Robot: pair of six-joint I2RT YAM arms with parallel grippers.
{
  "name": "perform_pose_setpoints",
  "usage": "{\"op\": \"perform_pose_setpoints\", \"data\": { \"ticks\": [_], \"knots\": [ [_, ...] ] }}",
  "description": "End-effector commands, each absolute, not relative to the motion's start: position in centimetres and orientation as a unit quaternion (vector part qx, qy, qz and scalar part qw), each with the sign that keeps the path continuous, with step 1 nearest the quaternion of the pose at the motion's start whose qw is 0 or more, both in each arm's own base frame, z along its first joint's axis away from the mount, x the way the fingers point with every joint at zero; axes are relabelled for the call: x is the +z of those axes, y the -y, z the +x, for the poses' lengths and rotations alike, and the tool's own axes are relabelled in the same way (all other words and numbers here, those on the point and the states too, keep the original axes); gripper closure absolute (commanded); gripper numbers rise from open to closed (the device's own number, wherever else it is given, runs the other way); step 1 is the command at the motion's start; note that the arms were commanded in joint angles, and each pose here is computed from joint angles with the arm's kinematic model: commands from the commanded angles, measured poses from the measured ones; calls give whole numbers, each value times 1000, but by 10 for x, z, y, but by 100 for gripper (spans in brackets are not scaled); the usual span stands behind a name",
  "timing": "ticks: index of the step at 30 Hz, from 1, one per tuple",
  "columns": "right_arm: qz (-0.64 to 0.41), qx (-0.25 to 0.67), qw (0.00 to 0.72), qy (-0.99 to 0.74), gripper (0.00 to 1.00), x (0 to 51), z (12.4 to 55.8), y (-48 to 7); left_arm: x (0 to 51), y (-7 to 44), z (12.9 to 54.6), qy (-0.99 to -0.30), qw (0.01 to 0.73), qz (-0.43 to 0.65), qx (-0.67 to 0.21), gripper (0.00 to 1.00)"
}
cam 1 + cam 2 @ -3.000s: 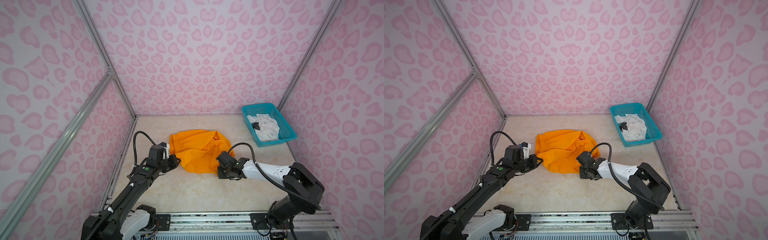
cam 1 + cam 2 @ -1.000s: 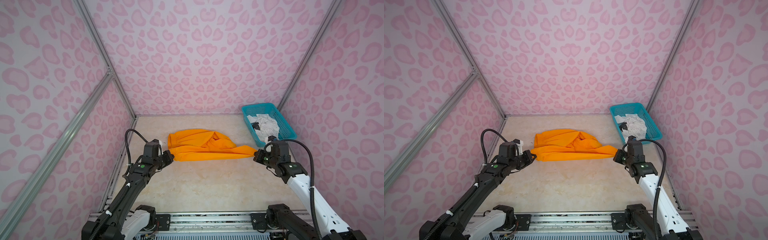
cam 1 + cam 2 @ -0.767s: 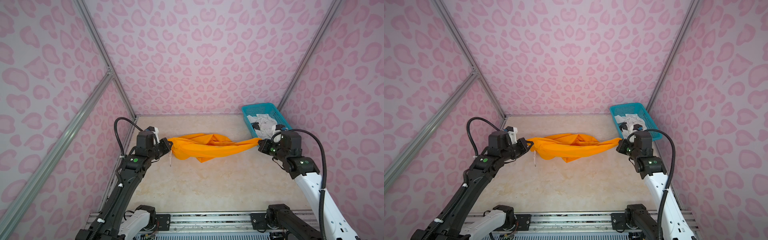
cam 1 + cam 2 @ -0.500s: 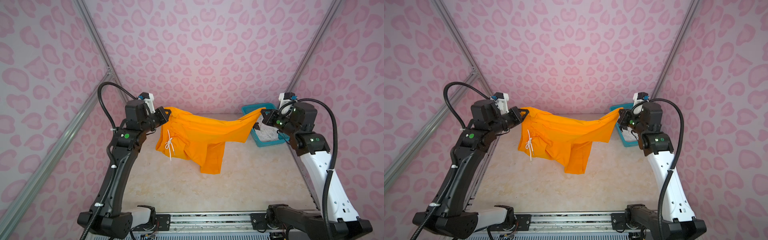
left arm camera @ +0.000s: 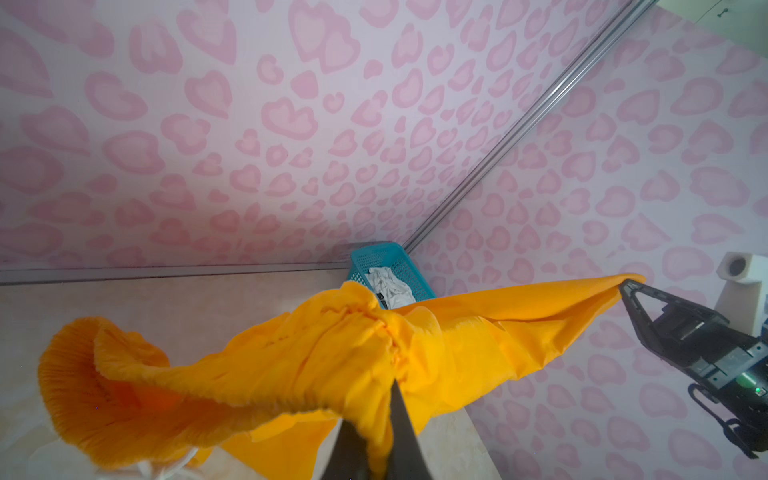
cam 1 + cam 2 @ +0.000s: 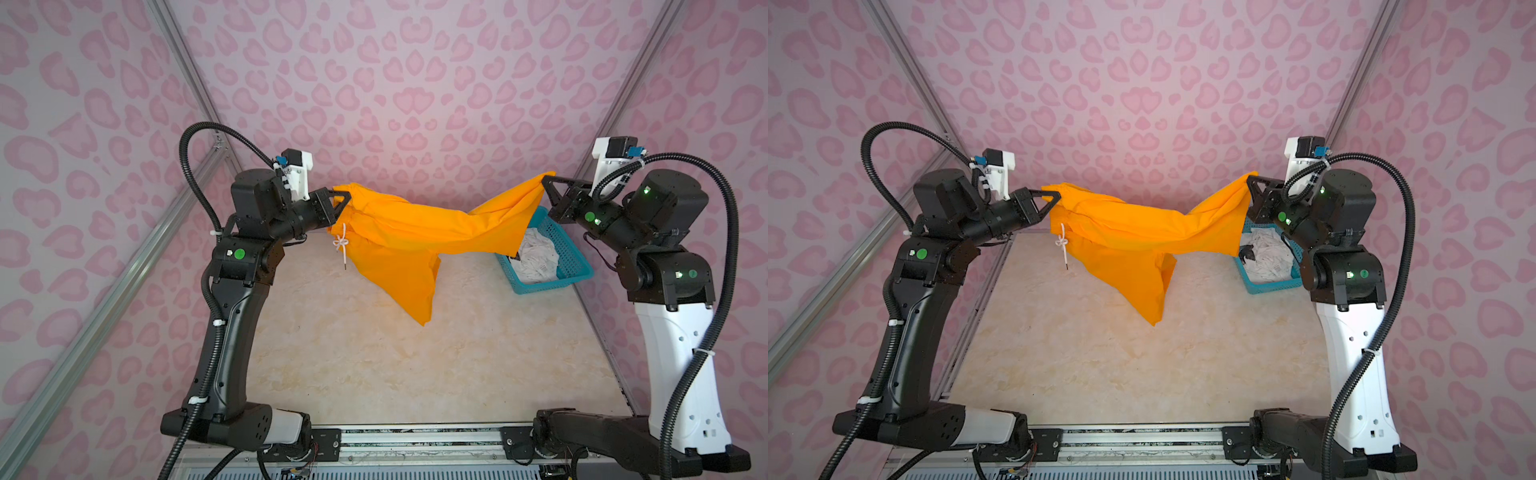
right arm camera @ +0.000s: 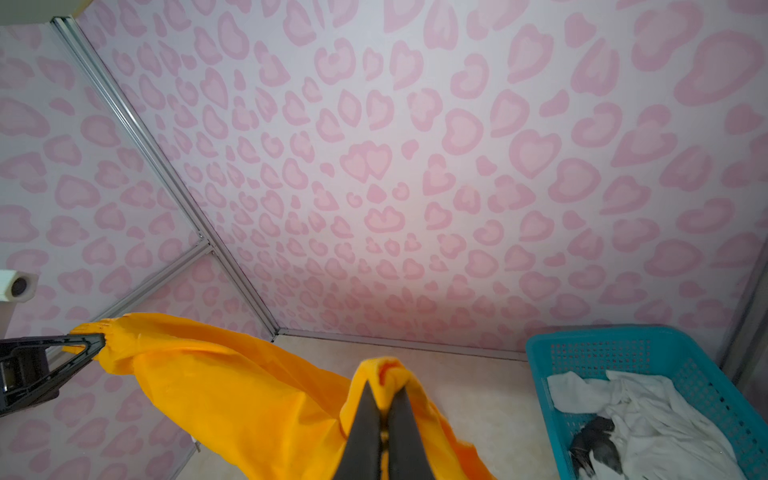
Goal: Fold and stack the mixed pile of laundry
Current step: 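Lift the orange shorts high with both grippers, stretching them between the grippers, then swing the shorts forward and lay them on the table with both grippers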
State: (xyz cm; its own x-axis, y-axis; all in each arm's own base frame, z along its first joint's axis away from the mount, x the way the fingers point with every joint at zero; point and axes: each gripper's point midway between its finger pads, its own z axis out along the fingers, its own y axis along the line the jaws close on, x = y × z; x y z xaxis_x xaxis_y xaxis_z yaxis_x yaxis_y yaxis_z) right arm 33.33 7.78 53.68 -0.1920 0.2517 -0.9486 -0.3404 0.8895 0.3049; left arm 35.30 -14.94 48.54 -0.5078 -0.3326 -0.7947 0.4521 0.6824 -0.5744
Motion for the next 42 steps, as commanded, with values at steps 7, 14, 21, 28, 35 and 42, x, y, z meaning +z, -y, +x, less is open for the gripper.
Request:
{"op": "perform_pose_setpoints", "data": {
  "ticks": [7,14,21,28,35,42],
  "knots": [
    [-37,168,593,-786,100,501,282,-62,415,135,287,-804,441,-14,-398,97],
    [-1,179,539,-823,100,432,332,-63,346,125,328,-816,418,-104,-385,97],
    [-6,194,517,-833,100,405,446,-80,355,137,434,-821,435,-79,-362,97],
    [-41,239,657,-714,100,568,486,-91,499,151,514,-742,534,12,-405,97],
    [-77,261,730,-627,100,627,399,-87,581,180,443,-607,594,183,-495,97],
    [-91,251,640,-721,100,501,367,-95,431,154,416,-693,554,95,-452,97]
  ]
}}
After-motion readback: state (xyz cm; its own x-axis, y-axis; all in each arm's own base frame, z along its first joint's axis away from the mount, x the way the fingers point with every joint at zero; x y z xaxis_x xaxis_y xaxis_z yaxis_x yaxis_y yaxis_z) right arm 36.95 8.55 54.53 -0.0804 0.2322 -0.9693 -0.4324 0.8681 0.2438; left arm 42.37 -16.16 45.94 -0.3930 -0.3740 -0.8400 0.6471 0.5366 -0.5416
